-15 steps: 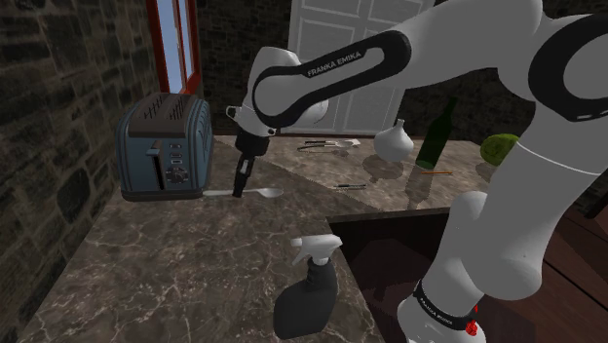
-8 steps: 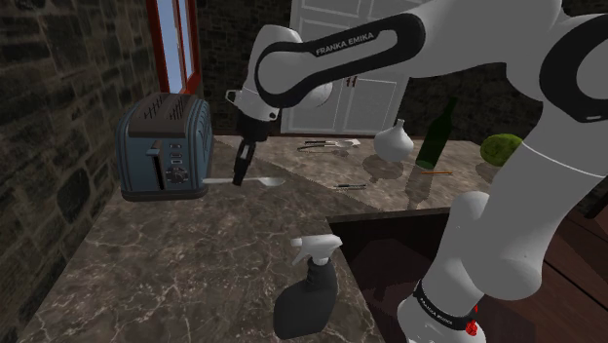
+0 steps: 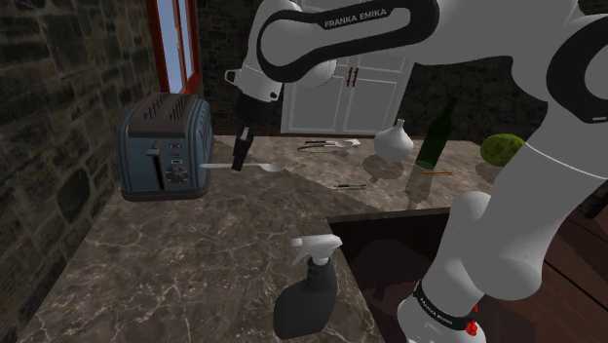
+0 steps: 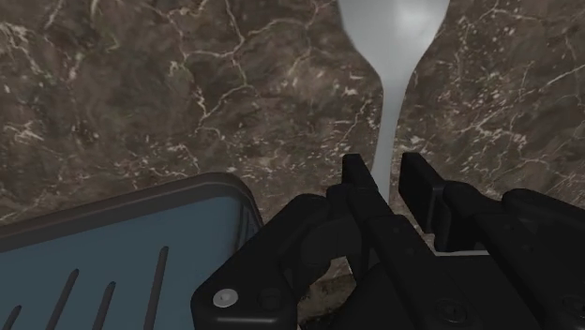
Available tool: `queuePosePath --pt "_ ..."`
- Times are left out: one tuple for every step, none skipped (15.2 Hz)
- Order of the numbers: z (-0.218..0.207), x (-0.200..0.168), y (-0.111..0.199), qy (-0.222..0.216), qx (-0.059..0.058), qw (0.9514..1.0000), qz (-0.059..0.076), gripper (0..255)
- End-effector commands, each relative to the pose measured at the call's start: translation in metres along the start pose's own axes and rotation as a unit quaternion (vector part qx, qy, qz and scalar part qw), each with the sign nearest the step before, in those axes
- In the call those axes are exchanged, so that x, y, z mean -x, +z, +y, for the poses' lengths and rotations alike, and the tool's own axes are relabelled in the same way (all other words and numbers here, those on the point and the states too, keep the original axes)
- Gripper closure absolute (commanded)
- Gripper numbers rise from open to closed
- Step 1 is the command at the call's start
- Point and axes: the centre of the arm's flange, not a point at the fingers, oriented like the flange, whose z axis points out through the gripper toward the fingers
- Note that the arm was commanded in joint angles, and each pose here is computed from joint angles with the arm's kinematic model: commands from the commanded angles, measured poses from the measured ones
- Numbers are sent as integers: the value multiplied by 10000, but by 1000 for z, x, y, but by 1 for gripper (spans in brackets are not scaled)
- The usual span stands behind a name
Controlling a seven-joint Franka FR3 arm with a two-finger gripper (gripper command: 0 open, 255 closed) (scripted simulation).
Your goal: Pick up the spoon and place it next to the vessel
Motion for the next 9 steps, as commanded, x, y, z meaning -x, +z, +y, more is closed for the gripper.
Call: queuePosePath --pt "-2 -3 -10 0 -1 10000 -2 255" --pt "-2 -4 -16 0 -1 10000 -2 255" --pt "-3 -5 -21 0 -1 10000 -2 255" --pt "-4 -6 -26 0 -1 10000 -2 255" --pt "-4 -7 -31 0 -1 10000 -2 255" --pt "-5 -9 -36 0 -1 10000 -2 255" --pt "-6 -10 -41 0 -1 10000 -2 255" --pt "-6 -11 -46 0 -1 10000 -2 255" --pt "-7 -12 -51 0 -1 10000 -2 255"
